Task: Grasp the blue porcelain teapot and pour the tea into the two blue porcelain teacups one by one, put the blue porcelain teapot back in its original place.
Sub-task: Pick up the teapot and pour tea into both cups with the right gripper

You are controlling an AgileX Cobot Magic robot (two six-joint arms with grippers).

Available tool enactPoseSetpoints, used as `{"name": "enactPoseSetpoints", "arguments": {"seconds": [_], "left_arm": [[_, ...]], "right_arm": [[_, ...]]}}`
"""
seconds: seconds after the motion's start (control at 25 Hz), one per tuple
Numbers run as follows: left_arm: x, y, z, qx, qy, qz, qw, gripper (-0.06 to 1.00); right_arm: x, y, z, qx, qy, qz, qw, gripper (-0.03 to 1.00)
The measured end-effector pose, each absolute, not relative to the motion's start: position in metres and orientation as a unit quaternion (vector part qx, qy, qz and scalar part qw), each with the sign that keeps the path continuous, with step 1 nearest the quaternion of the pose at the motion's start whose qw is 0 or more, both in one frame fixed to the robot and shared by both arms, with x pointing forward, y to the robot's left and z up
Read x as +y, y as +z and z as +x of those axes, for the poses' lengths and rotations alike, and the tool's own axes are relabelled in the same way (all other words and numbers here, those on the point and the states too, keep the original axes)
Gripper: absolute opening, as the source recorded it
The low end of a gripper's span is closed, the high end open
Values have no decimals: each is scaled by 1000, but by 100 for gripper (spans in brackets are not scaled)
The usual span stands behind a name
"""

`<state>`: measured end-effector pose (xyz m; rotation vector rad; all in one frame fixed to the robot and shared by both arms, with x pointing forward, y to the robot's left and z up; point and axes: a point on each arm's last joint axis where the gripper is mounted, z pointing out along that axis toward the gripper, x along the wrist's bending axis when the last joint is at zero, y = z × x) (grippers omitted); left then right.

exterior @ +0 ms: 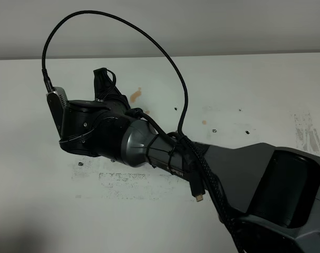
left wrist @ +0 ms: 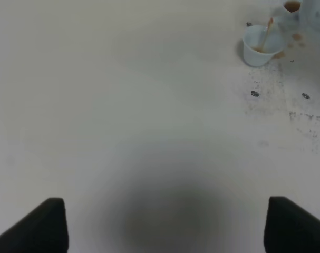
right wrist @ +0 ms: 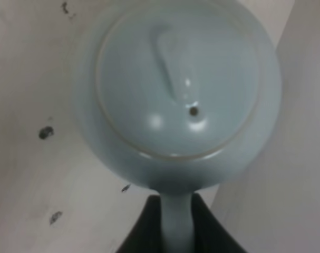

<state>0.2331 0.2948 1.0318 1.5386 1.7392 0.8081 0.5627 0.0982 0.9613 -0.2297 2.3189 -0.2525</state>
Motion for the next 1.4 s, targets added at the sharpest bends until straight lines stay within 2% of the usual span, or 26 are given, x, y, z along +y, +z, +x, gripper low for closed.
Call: {"name": "enactPoseSetpoints", "arguments": {"seconds": [1.4], "left_arm": [[297, 1032, 233, 667, 318, 590, 326, 72]], "right_arm": [[103, 963, 559, 902, -105, -105, 406, 4]]}}
